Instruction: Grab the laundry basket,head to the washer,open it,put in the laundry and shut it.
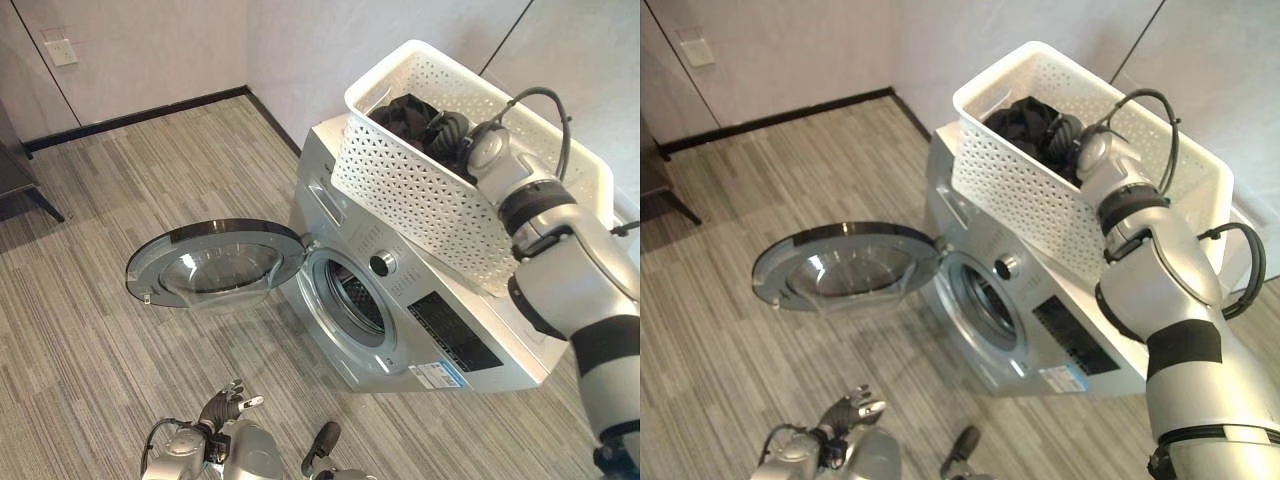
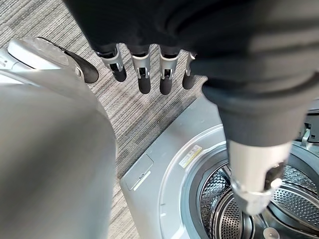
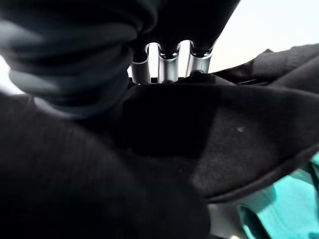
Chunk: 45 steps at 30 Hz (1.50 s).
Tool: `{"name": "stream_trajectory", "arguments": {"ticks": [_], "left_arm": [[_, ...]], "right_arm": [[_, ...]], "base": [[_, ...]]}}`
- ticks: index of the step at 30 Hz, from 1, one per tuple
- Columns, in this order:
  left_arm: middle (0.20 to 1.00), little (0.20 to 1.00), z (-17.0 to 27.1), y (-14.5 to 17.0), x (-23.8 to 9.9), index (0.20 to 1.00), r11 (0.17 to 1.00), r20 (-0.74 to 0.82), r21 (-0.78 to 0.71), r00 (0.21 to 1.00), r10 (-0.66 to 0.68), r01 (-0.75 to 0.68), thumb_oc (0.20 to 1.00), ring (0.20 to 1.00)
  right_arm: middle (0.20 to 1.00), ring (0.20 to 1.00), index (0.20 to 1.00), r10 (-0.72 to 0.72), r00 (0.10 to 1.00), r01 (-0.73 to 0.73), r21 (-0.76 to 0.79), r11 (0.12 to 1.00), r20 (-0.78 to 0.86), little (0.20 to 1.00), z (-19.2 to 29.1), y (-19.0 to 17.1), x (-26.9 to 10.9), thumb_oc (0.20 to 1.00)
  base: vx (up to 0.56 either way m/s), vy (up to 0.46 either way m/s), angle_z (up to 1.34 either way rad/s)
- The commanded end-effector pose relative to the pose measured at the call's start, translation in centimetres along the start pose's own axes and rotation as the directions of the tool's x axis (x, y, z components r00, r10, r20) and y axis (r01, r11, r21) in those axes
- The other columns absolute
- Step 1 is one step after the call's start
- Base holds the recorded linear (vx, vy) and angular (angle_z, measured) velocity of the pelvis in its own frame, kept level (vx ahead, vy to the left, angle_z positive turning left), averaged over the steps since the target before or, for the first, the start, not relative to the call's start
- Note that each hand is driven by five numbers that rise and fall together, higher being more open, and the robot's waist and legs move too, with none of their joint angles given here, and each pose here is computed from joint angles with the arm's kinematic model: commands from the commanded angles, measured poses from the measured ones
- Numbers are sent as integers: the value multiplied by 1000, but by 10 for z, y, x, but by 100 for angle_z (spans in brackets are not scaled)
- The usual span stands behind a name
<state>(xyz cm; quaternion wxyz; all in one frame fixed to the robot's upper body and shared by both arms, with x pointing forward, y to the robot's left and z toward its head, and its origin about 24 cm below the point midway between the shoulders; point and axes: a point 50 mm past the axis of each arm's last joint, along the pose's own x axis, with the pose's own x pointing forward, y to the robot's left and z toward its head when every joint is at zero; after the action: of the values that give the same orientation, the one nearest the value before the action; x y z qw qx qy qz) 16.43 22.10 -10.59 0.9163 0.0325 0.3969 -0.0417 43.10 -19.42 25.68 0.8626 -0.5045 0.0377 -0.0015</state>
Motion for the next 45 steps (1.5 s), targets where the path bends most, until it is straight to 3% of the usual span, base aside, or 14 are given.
{"name": "stream_trajectory", "arguments": {"ticks": [1,5,6,9,19,29,45], "left_arm": [[1000,1000,14,-6,9,1000,995,32,95,999,-25,22,1000,1000],[1000,1000,20,-6,11,1000,994,52,105,998,-18,12,1000,1000],[1000,1000,31,-4,13,1000,996,97,93,995,5,-14,1000,1000],[1000,1000,40,-1,14,1000,997,136,65,990,32,-42,1000,1000],[1000,1000,57,-8,11,1000,999,221,48,975,11,-22,1000,1000],[1000,1000,55,-11,10,1000,999,228,51,974,2,-14,1000,1000],[1000,1000,54,-1,3,1000,996,254,71,966,40,-59,1000,1000]], "right_arm": [[200,200,200,-165,986,168,95,981,-33,200,-19,-39,-8,200],[200,200,200,-271,962,257,238,937,26,200,-11,-69,-16,200],[200,200,200,-369,925,313,360,879,96,200,4,-94,-24,200],[200,200,200,-450,878,331,470,818,165,200,22,-114,-34,200],[200,200,200,-610,762,354,649,673,218,200,37,-155,-60,200],[200,200,200,-676,671,342,682,646,304,200,58,-172,-78,200],[200,200,200,-787,413,320,736,597,459,200,99,-205,-132,200]], "base": [[26,11,-6],[20,26,-9],[18,35,-10],[26,54,-20],[25,55,-23],[-18,62,-18],[-48,46,-8]]}}
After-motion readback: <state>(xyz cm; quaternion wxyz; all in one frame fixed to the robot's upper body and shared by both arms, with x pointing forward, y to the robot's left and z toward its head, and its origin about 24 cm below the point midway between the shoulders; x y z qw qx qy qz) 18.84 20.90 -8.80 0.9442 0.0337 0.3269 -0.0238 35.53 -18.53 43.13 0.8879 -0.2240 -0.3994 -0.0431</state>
